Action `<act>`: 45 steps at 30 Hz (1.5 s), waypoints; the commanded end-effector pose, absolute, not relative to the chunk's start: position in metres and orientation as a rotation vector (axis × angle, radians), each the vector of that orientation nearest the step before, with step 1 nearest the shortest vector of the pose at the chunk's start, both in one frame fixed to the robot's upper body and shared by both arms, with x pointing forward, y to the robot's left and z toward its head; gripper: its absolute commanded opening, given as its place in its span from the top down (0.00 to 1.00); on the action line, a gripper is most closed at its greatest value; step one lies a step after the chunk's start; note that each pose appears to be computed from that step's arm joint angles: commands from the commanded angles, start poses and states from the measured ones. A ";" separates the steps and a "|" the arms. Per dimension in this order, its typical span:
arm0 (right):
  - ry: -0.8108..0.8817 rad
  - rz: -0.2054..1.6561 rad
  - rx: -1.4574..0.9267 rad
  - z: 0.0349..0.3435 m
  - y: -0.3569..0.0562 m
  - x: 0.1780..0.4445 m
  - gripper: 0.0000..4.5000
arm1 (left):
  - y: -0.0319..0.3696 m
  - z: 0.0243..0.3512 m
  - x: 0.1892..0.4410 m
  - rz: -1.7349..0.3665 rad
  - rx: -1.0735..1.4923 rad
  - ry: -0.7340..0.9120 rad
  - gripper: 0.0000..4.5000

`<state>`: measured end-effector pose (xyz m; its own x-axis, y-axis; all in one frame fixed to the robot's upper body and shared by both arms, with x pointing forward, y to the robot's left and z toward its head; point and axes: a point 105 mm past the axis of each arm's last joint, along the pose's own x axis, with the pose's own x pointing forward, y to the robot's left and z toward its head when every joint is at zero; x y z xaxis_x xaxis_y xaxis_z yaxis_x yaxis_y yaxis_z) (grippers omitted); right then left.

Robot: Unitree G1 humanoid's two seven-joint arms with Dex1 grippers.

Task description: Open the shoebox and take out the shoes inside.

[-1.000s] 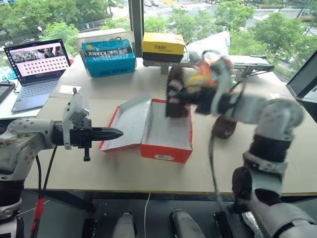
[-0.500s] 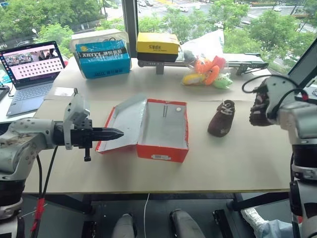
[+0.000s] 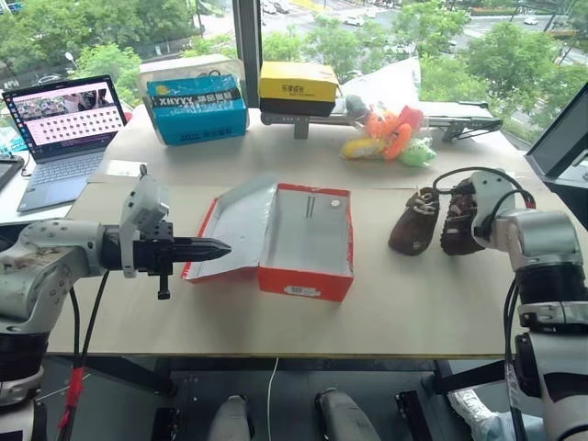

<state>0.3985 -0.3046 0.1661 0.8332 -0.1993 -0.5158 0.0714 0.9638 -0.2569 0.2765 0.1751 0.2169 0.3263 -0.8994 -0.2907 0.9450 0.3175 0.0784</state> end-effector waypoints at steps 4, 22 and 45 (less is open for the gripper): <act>0.567 -0.116 -0.165 0.159 -0.299 0.401 0.35 | 0.173 0.227 0.274 -1.230 0.290 0.154 1.00; 0.271 -0.149 -0.216 0.266 -0.299 0.388 0.12 | 0.176 0.227 0.287 -1.145 0.278 0.110 1.00; 0.019 -0.057 -0.351 0.172 -0.214 0.317 0.12 | 0.318 0.168 0.316 0.135 -0.046 -0.089 1.00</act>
